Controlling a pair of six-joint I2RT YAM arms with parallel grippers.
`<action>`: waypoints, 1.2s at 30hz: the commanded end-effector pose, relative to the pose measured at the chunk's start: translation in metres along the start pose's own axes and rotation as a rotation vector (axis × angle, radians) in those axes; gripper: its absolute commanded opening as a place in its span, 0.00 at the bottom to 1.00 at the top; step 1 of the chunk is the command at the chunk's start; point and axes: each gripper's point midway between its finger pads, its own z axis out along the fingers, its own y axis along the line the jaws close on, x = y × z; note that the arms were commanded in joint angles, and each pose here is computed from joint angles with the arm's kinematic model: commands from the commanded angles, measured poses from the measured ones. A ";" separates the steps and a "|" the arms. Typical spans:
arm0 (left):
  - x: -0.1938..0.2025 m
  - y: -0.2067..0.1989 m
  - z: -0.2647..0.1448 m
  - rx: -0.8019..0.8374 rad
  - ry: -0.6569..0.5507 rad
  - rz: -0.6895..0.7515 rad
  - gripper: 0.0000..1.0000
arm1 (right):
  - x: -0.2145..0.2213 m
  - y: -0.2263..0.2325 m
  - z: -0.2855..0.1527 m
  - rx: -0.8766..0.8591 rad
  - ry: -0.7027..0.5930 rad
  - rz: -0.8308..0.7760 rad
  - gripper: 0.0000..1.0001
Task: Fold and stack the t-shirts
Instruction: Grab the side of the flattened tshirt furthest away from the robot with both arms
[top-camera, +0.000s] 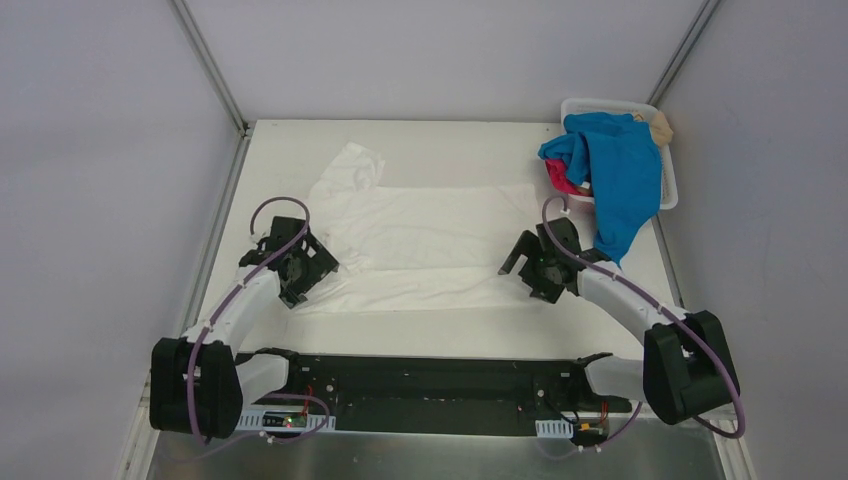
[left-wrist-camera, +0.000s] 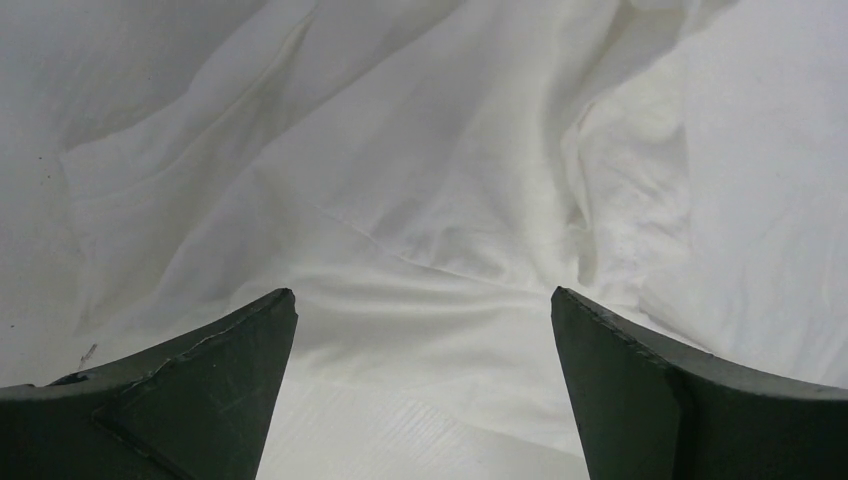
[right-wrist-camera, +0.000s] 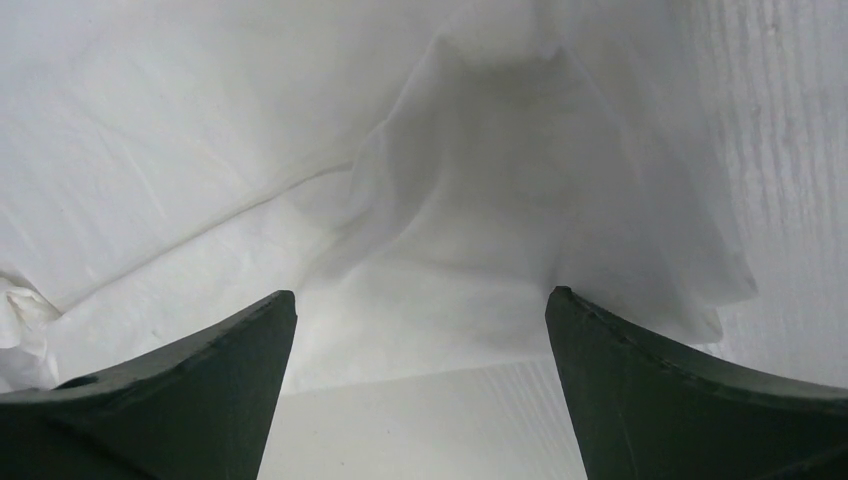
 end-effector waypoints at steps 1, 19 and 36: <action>-0.012 -0.023 -0.026 0.109 -0.032 -0.026 0.99 | -0.010 0.017 -0.024 -0.055 -0.034 0.000 0.99; -0.004 -0.110 0.005 0.128 0.081 0.189 0.99 | -0.033 0.036 -0.033 -0.116 -0.113 -0.046 0.99; -0.051 -0.188 0.022 0.241 -0.018 0.258 0.99 | -0.047 0.032 -0.044 -0.088 -0.189 -0.047 0.99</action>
